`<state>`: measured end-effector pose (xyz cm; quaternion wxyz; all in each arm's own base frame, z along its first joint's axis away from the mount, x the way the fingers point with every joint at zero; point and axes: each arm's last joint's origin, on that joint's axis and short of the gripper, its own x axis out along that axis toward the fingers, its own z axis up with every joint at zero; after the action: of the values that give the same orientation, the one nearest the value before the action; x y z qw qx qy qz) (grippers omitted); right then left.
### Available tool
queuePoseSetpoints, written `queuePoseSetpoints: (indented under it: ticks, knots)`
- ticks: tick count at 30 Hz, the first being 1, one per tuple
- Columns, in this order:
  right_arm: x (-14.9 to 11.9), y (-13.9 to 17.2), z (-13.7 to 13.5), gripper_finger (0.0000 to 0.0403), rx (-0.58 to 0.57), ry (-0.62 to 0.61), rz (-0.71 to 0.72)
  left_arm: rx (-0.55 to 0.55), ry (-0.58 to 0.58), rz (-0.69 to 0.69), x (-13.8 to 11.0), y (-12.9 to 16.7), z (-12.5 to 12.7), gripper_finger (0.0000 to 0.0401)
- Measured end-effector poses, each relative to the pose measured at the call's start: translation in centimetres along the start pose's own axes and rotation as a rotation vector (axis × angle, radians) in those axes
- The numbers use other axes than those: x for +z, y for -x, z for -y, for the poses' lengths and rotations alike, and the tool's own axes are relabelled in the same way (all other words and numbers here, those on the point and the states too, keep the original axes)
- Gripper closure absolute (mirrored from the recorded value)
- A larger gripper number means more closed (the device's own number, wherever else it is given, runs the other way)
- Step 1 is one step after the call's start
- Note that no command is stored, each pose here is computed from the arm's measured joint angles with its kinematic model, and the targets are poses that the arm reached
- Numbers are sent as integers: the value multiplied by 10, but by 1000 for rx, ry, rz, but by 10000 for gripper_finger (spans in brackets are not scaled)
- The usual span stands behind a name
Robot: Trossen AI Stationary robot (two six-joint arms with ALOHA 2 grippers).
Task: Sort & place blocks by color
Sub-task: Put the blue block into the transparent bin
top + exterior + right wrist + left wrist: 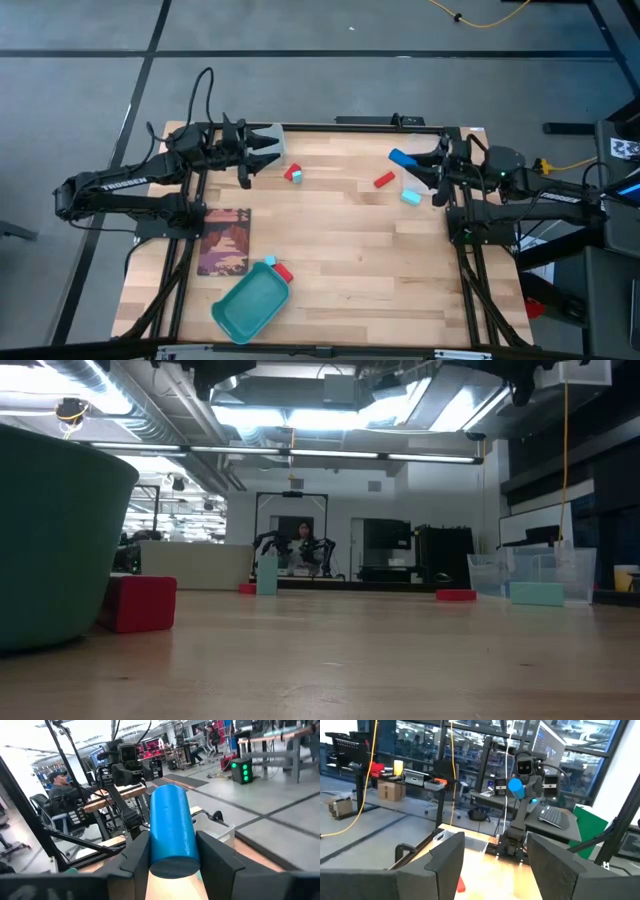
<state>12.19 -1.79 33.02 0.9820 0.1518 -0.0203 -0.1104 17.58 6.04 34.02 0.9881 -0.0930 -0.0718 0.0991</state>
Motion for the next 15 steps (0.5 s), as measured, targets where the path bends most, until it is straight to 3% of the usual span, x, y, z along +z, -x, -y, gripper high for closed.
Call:
queuePoseSetpoints:
  ticks: [4, 7, 15]
  knots:
    - [-2, -4, 2, 264, -79, -49, -47, 11, 12, -1, 0, 0, 0, 193]
    - [2, -6, 3, 264, -219, -74, -125, 18, 12, 0, 0, 0, -1, 193]
    - [25, -16, 16, 264, -816, -110, -332, 24, 12, 2, 0, 0, -1, 193]
